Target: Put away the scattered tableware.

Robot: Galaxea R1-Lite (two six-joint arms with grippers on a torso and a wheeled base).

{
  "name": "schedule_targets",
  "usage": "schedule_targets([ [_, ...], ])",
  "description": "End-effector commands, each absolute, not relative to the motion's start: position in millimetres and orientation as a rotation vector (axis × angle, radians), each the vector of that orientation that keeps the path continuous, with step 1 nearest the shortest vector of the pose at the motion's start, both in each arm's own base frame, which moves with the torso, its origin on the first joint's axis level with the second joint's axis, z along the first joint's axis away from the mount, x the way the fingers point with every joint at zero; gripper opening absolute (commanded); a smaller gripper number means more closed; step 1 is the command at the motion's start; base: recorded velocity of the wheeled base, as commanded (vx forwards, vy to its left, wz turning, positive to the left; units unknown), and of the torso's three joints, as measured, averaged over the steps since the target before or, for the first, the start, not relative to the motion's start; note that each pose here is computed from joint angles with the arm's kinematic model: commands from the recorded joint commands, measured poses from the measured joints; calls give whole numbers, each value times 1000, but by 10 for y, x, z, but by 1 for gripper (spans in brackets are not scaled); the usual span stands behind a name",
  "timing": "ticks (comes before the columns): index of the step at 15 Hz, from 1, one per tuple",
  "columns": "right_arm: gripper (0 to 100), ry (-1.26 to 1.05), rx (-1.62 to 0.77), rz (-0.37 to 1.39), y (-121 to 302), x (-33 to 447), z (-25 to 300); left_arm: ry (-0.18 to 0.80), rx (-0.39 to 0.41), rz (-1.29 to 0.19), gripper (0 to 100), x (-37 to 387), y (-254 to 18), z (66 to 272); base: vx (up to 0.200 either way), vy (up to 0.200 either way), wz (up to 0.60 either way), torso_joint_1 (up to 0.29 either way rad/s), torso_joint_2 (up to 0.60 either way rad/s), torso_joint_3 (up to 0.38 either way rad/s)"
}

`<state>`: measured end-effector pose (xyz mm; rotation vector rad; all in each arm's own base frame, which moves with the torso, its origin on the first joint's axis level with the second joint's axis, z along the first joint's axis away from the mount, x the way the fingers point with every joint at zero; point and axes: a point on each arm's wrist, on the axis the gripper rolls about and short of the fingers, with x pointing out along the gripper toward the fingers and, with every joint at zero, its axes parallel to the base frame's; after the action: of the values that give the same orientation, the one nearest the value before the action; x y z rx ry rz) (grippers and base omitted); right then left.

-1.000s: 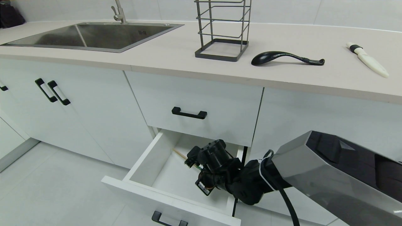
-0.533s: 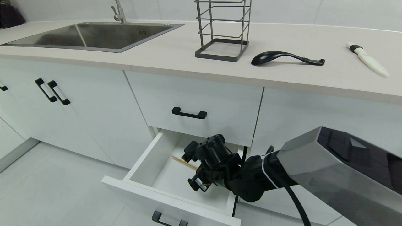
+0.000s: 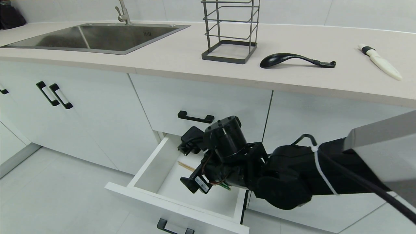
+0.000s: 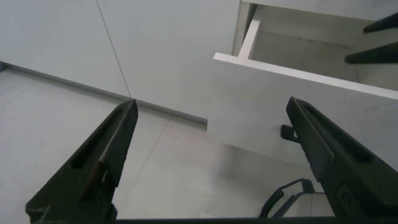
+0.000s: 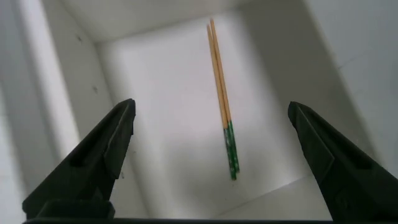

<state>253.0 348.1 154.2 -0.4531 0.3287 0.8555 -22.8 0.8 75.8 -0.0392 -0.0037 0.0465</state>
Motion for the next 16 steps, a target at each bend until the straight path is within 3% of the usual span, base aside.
schedule_targets([
  [1,100,236,-396,920,3295,2281,1932,-2,-40,48,100,-227,8,758,0,0,0,0,0,0],
  [9,100,125,-336,1005,2687,1873,2000,-2,-40,48,100,-227,8,758,0,0,0,0,0,0],
  [16,100,166,-410,998,2487,1797,1543,-2,-40,48,100,-227,8,758,0,0,0,0,0,0],
])
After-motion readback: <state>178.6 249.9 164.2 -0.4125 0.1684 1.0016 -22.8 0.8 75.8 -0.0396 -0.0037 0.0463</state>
